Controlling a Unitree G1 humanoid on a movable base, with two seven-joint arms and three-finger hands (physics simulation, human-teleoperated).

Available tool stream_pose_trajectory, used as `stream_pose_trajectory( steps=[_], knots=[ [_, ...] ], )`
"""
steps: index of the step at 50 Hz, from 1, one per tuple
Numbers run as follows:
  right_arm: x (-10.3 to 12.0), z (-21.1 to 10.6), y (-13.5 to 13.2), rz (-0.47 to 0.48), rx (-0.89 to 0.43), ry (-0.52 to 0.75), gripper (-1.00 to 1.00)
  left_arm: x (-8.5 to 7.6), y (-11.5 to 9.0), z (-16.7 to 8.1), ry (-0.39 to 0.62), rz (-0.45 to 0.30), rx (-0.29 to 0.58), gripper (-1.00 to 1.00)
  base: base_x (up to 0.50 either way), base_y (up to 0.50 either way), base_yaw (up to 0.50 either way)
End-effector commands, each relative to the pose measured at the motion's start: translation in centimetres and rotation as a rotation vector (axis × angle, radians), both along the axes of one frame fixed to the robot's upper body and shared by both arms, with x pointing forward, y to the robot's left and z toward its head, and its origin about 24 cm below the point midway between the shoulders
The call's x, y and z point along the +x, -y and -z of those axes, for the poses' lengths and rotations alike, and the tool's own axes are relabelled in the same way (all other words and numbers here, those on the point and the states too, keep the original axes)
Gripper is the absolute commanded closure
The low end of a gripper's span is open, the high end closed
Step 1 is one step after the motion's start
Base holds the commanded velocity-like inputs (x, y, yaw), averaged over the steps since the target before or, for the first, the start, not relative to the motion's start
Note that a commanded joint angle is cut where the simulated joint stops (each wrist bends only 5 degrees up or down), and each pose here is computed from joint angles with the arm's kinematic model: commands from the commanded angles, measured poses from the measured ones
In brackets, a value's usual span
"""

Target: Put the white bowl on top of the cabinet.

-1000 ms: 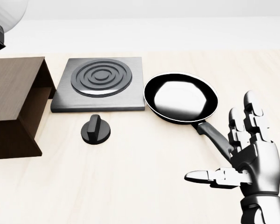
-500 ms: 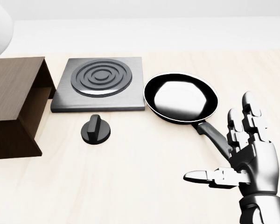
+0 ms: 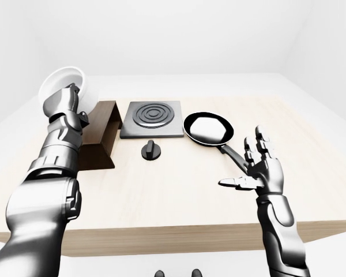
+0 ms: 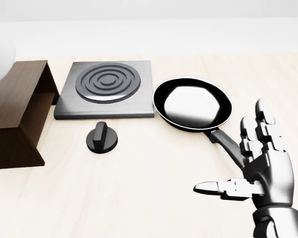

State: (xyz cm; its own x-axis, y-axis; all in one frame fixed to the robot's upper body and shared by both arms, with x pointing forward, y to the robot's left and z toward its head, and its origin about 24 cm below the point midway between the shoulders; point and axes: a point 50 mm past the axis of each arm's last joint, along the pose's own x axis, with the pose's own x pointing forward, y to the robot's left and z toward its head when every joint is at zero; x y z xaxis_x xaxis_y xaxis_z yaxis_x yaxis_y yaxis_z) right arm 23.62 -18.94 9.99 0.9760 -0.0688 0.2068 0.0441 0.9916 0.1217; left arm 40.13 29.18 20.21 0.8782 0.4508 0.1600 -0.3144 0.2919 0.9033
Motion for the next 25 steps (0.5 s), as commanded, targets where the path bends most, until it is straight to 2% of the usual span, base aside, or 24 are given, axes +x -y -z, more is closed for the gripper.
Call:
stream_pose_trajectory(
  steps=[1,12,25],
  knots=[
    [0.1,0.1,-0.2,-0.002,-0.001,-0.007,-1.00,-0.1,0.0,0.0,0.031,-0.014,0.052,1.00,0.00,0.00,0.00],
    [0.1,0.2,-0.2,-0.004,-0.004,-0.010,-1.00,-0.3,-0.2,1.1,0.001,-0.020,0.050,1.00,0.00,0.00,0.00],
    [0.1,0.3,-0.2,-0.005,-0.006,-0.013,-1.00,-0.4,-0.3,1.3,-0.005,-0.024,0.049,1.00,0.00,0.00,0.00]
  ],
)
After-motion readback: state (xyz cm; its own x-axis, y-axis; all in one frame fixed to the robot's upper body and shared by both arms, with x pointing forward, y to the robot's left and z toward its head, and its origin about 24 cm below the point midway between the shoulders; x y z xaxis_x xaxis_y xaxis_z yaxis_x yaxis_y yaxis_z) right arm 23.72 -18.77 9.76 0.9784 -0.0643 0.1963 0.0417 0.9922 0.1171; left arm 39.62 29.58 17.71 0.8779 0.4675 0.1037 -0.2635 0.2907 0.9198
